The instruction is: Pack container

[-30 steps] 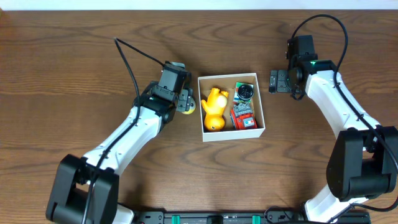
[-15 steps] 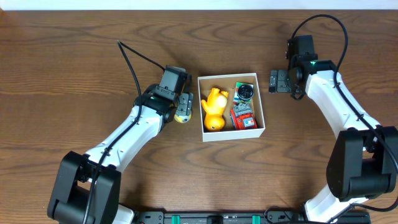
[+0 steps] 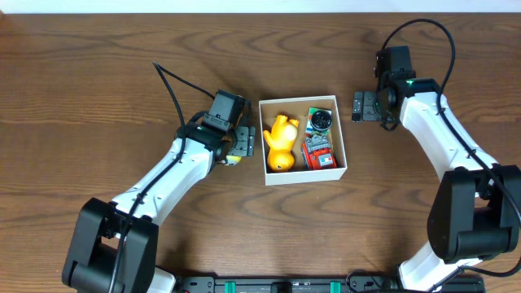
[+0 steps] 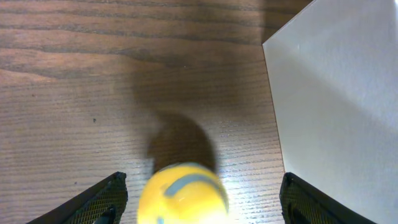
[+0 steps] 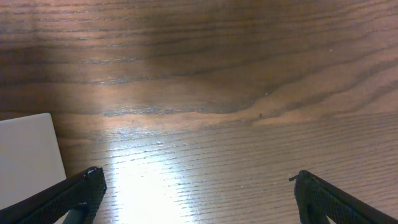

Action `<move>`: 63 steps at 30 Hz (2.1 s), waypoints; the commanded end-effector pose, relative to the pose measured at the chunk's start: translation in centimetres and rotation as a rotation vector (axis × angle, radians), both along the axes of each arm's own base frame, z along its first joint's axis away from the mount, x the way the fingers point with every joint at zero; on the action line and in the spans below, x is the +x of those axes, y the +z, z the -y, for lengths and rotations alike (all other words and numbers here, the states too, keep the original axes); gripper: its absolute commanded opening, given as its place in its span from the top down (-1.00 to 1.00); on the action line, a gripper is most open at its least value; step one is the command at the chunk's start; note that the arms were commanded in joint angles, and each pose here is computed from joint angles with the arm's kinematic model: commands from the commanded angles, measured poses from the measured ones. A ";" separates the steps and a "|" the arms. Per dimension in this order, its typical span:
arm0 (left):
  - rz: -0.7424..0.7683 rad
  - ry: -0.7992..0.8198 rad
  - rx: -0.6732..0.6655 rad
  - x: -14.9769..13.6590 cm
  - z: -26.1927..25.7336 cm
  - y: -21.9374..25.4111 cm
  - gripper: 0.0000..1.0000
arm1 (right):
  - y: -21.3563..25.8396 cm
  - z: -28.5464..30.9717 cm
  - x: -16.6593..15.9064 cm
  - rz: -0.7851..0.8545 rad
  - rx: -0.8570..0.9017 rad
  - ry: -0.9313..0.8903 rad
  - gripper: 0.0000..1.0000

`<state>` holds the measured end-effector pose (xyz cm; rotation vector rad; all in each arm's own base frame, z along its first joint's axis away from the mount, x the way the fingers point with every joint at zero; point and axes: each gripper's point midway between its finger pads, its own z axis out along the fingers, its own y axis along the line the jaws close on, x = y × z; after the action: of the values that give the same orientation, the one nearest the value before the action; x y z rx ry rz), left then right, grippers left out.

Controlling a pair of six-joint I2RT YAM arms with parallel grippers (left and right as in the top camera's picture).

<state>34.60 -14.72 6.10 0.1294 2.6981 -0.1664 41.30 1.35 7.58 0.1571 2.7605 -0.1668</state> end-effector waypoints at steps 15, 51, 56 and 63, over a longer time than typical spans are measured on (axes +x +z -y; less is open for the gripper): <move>-0.145 0.065 0.052 -1.6 -1.6 -4.0 -0.58 | -0.2 0.4 0.0 -0.003 -0.003 -0.025 -0.99; -0.423 0.151 0.012 -7.4 -2.6 -5.0 -0.61 | -0.2 0.4 0.0 -0.003 -0.003 -0.026 -0.98; -0.490 0.184 0.037 -9.0 -3.2 -5.0 -0.62 | -0.2 0.4 0.0 -0.003 -0.003 -0.025 -0.98; -0.544 0.176 0.068 -10.6 -3.4 -4.9 -0.62 | -0.2 0.4 0.0 -0.003 -0.004 -0.025 -0.98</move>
<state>24.69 -11.27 1.26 -0.1416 3.2157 -0.0728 41.30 1.35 7.58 0.1571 2.7605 -0.1668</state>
